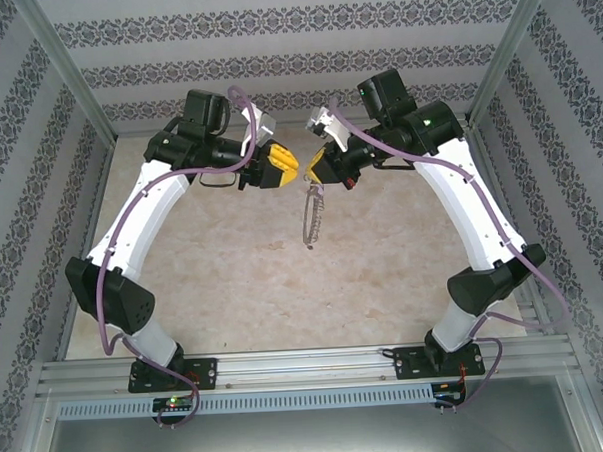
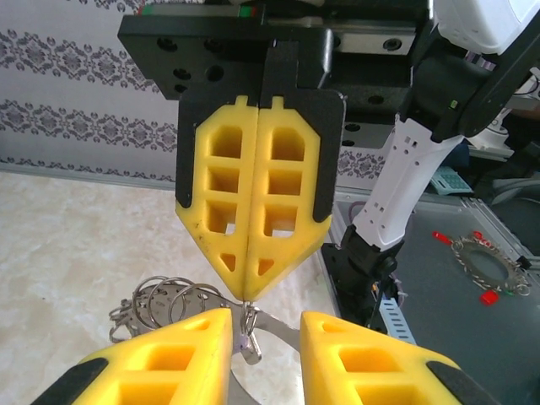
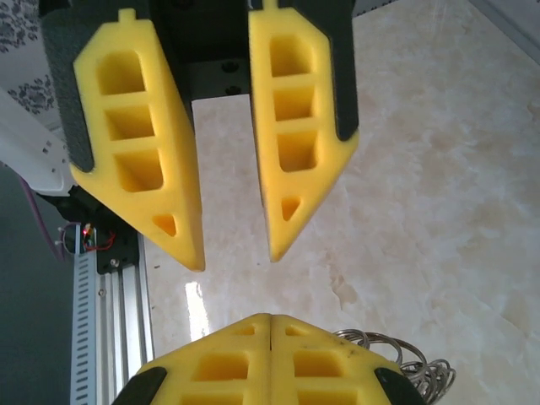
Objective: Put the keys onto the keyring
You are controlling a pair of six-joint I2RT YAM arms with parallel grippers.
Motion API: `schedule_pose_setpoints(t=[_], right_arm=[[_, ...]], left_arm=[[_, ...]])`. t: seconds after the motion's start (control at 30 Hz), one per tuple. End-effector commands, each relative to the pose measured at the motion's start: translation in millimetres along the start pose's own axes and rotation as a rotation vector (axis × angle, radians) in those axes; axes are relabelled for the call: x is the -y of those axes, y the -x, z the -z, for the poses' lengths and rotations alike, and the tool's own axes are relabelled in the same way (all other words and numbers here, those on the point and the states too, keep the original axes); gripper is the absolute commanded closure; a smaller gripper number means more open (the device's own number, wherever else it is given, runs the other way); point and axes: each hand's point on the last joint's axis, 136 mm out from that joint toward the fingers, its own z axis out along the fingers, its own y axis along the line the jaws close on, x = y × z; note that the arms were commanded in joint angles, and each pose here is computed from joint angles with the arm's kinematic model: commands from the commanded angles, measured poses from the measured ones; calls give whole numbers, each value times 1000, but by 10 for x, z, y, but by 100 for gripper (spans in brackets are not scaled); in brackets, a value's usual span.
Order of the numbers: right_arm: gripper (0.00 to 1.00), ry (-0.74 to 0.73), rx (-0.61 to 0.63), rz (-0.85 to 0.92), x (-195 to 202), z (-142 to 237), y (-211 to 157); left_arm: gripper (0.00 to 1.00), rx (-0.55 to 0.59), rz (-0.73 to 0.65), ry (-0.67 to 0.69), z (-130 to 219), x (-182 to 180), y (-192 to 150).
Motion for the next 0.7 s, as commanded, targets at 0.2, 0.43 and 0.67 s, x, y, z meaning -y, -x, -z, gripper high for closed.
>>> schedule_pose_setpoints(t=[0.2,0.43,0.67], right_arm=[[100,14,-54,42,-114,39,-8],[100,26,-77,46,-136,10,-15],[100,25,-78,51,-134,-9,5]], left_arm=[[73,-3,11,-79,-107,107,-52],[73,-4,13,-93,-150,109,-66],[73,-6,19,-110,-184,126,-88]])
